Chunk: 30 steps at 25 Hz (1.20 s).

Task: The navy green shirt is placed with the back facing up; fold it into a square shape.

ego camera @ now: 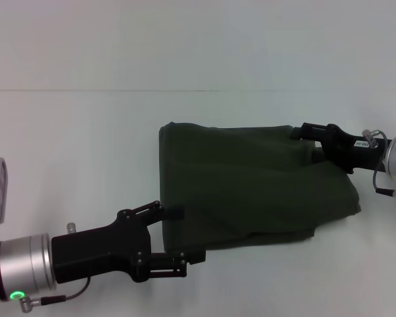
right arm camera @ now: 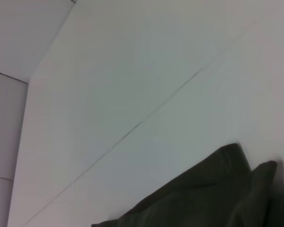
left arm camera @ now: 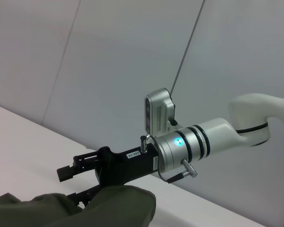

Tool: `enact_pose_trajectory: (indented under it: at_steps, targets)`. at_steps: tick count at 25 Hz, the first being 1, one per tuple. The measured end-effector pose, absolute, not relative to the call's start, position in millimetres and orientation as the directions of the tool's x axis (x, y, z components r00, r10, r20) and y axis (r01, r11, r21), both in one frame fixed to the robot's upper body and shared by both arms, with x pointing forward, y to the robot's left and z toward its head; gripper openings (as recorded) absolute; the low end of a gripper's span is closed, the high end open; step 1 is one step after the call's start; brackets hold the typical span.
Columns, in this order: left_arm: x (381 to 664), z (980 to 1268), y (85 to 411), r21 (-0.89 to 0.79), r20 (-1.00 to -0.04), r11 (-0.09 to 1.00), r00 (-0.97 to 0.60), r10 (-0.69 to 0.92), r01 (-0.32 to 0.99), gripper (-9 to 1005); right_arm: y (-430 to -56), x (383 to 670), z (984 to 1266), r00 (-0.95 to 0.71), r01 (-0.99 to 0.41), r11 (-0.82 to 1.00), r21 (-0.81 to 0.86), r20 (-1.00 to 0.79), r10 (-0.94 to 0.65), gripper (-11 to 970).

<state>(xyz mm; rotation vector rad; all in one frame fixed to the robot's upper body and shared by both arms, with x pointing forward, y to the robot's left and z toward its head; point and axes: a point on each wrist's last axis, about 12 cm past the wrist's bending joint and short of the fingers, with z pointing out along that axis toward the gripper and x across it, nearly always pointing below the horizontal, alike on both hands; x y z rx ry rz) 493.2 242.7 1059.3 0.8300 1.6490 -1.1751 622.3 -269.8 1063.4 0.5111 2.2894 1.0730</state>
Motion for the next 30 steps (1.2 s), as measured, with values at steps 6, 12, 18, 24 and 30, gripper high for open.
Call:
enact_pose_trajectory:
  at_steps: [6, 12, 18, 24, 30]
  targets:
    - [492.8, 1058.9, 243.1, -0.328, -0.936, 0.319, -0.351, 0.014, 0.889, 950, -266.4, 624.0, 1065.2, -0.773, 0.085, 0.608, 0.790, -0.332, 0.540, 730]
    - [492.9, 1058.6, 243.2, -0.328, -0.936, 0.322, -0.351, 0.015, 0.888, 950, -270.6, 622.9, 1062.8, -0.769, 0.094, 0.621, 0.778, -0.340, 0.542, 699]
    - [493.5, 1058.9, 242.9, -0.326, -0.937, 0.322, -0.350, 0.016, 0.889, 949, -275.9, 621.4, 1059.5, -0.771, 0.103, 0.647, 0.756, -0.351, 0.532, 663]
    - [494.5, 1059.6, 242.3, -0.324, -0.938, 0.320, -0.348, 0.017, 0.890, 949, -269.1, 622.7, 1059.8, -0.782, 0.087, 0.658, 0.748, -0.358, 0.510, 664]
    - [494.7, 1059.7, 242.1, -0.323, -0.938, 0.319, -0.347, 0.017, 0.891, 949, -265.5, 623.4, 1060.8, -0.792, 0.070, 0.667, 0.741, -0.365, 0.489, 661]
